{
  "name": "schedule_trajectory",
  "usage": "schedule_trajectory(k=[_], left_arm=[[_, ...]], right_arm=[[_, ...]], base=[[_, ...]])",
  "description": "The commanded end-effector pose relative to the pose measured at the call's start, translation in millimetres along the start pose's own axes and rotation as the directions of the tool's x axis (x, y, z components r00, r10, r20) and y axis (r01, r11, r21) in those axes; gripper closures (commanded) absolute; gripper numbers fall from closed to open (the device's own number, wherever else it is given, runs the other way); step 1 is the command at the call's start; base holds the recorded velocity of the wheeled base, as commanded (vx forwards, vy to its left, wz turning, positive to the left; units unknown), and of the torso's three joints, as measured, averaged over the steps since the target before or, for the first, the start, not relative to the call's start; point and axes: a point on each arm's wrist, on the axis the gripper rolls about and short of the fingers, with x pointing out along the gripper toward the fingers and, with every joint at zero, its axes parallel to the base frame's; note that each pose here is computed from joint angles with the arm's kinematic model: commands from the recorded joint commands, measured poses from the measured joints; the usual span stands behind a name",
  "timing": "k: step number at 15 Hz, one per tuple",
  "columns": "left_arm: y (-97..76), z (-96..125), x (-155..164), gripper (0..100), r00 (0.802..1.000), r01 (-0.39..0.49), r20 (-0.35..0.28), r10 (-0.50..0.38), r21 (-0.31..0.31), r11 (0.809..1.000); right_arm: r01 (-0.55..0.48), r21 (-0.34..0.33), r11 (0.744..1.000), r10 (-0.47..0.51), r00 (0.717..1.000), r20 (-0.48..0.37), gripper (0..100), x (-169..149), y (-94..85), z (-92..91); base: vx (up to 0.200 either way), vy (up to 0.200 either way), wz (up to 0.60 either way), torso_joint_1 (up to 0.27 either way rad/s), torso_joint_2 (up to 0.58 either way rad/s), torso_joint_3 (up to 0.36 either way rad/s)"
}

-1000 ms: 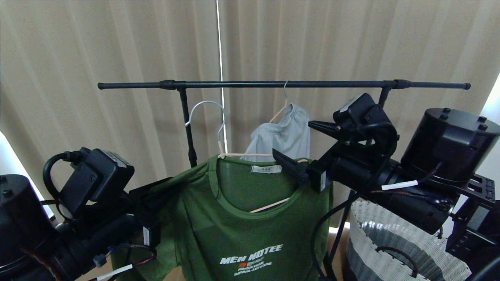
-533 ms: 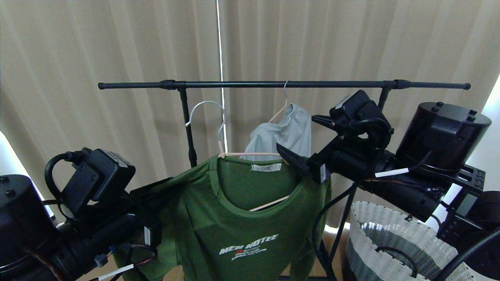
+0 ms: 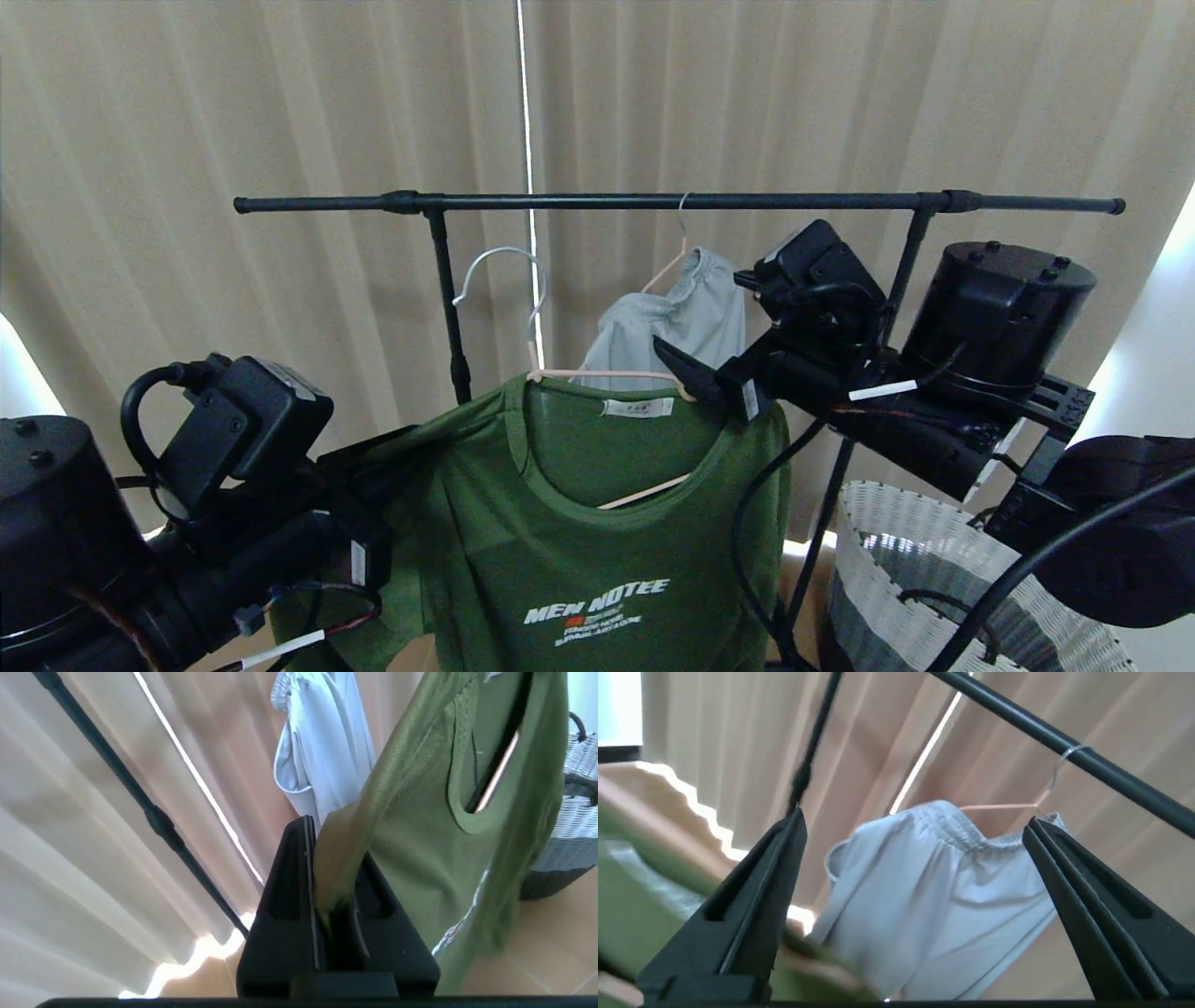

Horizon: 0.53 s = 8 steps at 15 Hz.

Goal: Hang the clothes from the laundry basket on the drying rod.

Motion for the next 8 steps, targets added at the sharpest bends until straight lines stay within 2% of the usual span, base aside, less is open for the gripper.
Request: schedule_trajectory(k=[1,3,8], left_arm=[[7.7,-6.2,9.1,100,0.998,-0.041,-0.04,0.041,0.002,0.999],[9.4,-5.8,12.6,100,0.998,-0.05,-0.044,0.05,0.0,0.999],[10.1,-5.9,13.8,100,0.997,-0.066,-0.048,0.066,0.002,0.998]], right_arm=[[0.0,0.001,1.0,0.0,1.0,0.008,0,-2.8,-0.2,1.7],[-0.018,0.001,1.0,0.018,1.0,-0.006,0,-9.7,4.9,-1.9],[-0.076,0.0,0.997,0.076,0.997,0.026,0,-22.5,23.6,3.7]], base=[[0.0,0.0,0.0,0.0,0.0,0.0],[0.0,0.0,0.0,0.0,0.0,0.0],[0.0,0.0,0.0,0.0,0.0,0.0]])
